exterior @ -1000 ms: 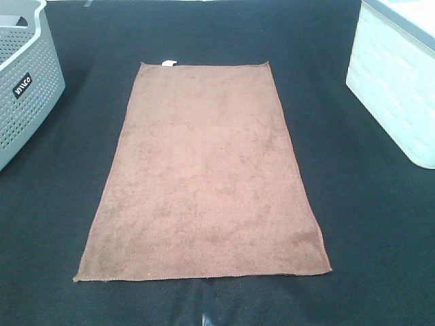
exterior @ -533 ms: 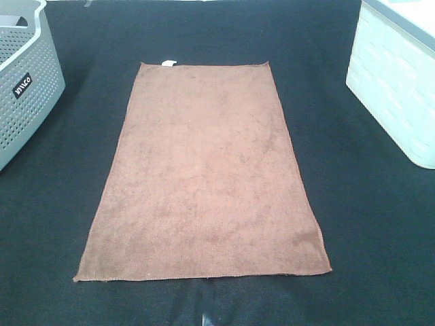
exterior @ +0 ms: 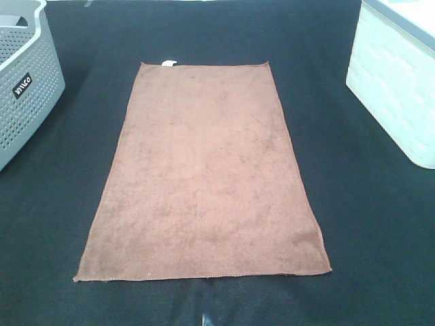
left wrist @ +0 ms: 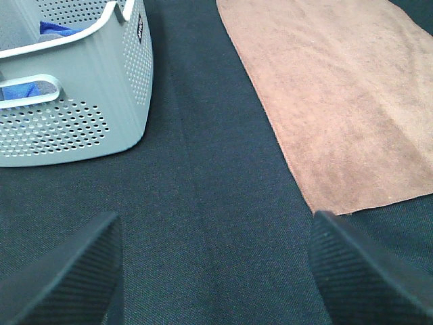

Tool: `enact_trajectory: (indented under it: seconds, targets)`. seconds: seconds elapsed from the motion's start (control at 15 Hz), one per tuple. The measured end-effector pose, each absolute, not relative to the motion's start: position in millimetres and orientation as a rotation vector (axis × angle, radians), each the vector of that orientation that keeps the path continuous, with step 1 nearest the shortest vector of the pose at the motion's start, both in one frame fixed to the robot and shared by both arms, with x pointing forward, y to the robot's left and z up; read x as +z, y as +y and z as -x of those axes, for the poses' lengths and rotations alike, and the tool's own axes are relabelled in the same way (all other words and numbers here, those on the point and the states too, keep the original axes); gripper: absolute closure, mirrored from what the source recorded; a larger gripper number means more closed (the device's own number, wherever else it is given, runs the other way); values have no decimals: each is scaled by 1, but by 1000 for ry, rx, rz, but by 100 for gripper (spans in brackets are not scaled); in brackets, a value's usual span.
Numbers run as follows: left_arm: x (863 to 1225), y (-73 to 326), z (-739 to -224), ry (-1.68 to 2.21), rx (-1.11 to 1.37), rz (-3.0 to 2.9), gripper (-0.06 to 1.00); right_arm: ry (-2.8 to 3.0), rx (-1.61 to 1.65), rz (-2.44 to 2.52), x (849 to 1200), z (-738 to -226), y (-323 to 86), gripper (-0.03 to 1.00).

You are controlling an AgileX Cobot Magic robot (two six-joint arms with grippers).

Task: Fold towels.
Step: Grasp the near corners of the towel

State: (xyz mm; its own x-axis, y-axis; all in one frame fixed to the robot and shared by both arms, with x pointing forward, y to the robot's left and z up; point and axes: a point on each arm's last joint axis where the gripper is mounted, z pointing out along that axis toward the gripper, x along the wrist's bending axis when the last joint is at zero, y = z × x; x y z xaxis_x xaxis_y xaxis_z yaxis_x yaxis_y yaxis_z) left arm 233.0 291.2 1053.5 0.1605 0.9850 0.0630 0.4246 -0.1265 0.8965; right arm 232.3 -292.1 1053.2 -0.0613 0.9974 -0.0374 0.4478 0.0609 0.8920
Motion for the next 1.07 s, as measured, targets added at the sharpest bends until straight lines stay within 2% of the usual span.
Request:
enact_trajectory:
  seconds: [1.07]
  targets:
    - [1054, 291, -233, 1366, 925, -1673, 21, 1608, 951, -1478, 1053, -232, -292, 10]
